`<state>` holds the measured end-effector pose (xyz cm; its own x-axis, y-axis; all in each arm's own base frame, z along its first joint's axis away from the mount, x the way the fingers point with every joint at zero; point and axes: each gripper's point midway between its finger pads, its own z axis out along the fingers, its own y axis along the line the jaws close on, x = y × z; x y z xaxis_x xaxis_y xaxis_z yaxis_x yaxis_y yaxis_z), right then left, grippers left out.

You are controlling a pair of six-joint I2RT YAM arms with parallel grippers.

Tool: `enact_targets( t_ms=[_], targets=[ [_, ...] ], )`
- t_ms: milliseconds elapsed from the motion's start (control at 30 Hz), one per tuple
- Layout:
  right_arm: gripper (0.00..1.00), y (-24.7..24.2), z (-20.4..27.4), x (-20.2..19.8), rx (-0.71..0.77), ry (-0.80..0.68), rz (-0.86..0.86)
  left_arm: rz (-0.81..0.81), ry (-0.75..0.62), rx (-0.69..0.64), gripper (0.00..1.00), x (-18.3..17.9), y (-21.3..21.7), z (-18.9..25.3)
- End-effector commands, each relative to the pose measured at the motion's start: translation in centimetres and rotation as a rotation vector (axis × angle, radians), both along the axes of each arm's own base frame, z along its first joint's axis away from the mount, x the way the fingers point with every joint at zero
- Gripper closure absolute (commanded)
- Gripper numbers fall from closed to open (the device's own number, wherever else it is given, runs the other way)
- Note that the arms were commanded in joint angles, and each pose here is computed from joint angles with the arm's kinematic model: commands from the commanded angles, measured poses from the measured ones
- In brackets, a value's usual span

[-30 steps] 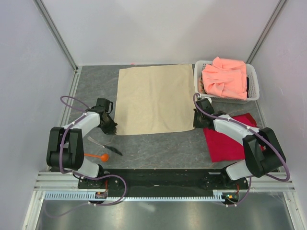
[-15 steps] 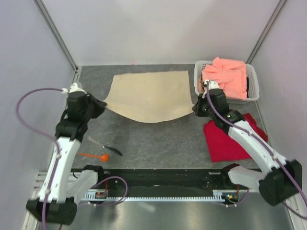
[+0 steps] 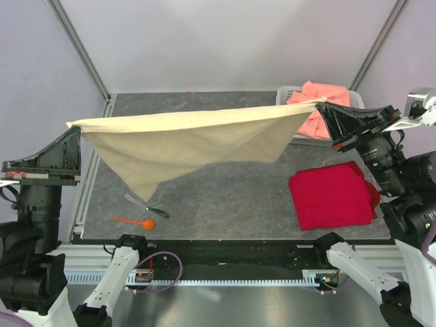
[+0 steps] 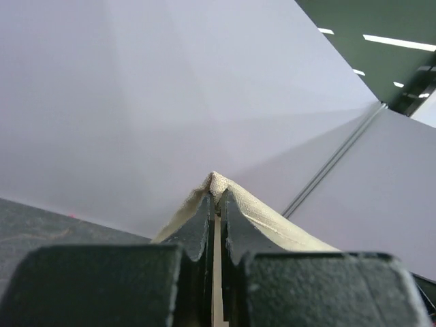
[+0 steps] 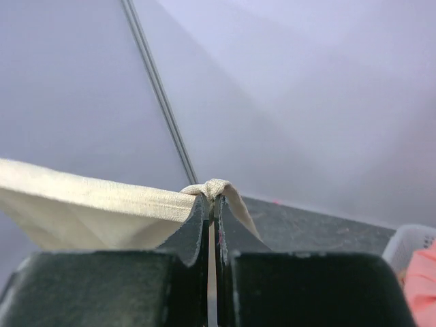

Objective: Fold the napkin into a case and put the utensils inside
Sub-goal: Fold and flatten the napkin at the center of the board.

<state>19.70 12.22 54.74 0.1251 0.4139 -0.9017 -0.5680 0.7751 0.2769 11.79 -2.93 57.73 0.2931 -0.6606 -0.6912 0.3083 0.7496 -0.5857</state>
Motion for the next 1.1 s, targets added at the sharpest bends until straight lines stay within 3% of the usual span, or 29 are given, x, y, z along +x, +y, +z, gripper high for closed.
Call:
enact_targets(
  t_ms=[0, 133, 367, 400, 500, 533, 667, 867, 1067],
  targets=[
    [1.00, 1.5, -2.3, 4.9, 0.016, 0.129, -0.030, 0.057, 0.146, 0.003, 0.98, 7.3, 0.3, -2.2],
    [1.00, 2.6, -6.1, 11.1, -0.014, 0.256, -0.114, 0.102, 0.284, -0.011, 0.98, 14.1, 0.4, -5.7],
    [1.00, 4.8, -17.2, 23.7, -0.169, 0.457, -0.256, 0.120, 0.574, 0.132, 0.98, 29.7, -0.2, -16.9],
    [1.00, 5.0, -17.5, 25.1, -0.175, 0.454, -0.265, 0.109, 0.654, 0.131, 0.98, 32.4, -0.3, -20.3],
    [1.00, 5.9, -21.8, 29.7, -0.243, 0.492, -0.288, 0.054, 0.725, 0.127, 0.98, 36.7, -0.1, -24.0],
    [1.00, 6.0, -23.0, 30.7, -0.268, 0.500, -0.295, 0.009, 0.807, 0.124, 0.98, 39.1, -0.2, -28.3],
    [1.00, 7.0, -30.3, 36.1, -0.328, 0.599, -0.269, -0.076, 0.855, 0.089, 0.98, 44.7, 0.4, -33.0],
    [1.00, 7.5, -35.3, 40.6, -0.359, 0.643, -0.253, -0.139, 0.905, 0.096, 0.98, 49.1, 0.4, -37.9],
    [1.00, 7.5, -36.8, 41.0, -0.380, 0.677, -0.231, -0.145, 0.970, 0.062, 0.98, 48.7, 1.6, -40.6]
  ],
)
